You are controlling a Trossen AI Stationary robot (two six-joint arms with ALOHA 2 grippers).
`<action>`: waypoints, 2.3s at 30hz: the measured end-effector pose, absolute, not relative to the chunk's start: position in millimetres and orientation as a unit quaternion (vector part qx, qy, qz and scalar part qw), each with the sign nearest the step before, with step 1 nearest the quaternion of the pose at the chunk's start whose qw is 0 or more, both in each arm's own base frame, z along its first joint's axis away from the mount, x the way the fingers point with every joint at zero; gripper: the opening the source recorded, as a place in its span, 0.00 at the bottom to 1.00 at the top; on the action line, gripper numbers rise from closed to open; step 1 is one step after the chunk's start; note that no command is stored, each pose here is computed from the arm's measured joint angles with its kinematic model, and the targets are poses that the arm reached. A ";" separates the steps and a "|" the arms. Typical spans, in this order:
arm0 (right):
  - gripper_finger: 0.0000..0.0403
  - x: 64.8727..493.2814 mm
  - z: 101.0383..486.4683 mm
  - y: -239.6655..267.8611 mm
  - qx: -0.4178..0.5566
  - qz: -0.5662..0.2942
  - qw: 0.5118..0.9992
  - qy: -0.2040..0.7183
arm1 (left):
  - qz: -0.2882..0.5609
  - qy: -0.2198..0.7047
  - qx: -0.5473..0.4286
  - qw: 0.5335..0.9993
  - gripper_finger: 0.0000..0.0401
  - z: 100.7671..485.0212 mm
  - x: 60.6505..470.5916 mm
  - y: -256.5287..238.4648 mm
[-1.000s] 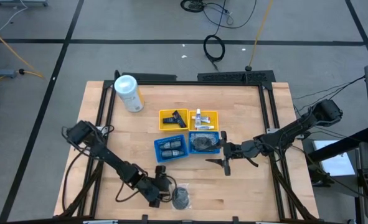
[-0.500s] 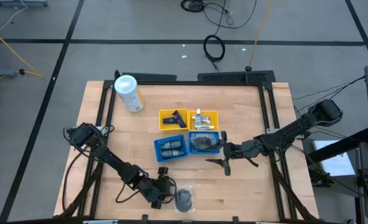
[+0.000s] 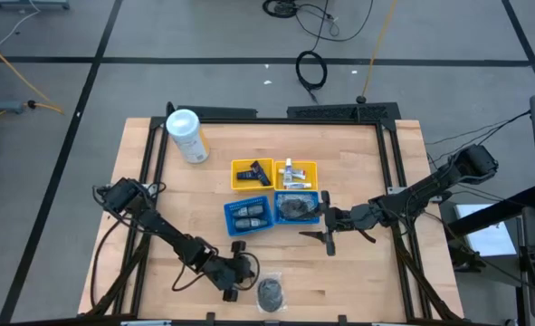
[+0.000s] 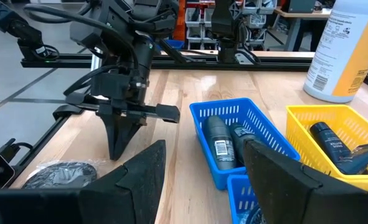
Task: Pick & Place Travel size toiletries
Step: Put the hairbrush into the right blue bin
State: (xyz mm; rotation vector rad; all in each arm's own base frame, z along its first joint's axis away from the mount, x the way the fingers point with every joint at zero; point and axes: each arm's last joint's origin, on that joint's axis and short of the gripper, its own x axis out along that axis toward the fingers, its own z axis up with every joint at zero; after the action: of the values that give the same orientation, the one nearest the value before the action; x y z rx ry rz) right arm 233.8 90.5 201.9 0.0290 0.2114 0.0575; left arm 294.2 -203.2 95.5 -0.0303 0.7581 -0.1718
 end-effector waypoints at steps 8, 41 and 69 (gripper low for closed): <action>0.52 232.2 200.4 97.6 0.038 0.079 0.990 0.114 | -0.098 0.361 -0.037 0.926 0.00 100.7 295.1 -204.7; 0.52 276.6 111.9 231.4 -0.132 0.091 0.952 0.260 | -0.115 0.351 -0.086 0.925 0.05 106.0 299.0 -206.0; 0.52 280.2 95.4 232.6 -0.103 0.074 0.955 0.270 | -0.129 0.336 -0.110 0.927 0.05 109.9 300.2 -209.9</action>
State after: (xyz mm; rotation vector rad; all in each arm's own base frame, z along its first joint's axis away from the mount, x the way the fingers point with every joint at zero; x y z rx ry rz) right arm 280.2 232.6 95.4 -0.2086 0.5473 0.1508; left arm 300.2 -209.9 109.9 -0.2248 0.6879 -0.2651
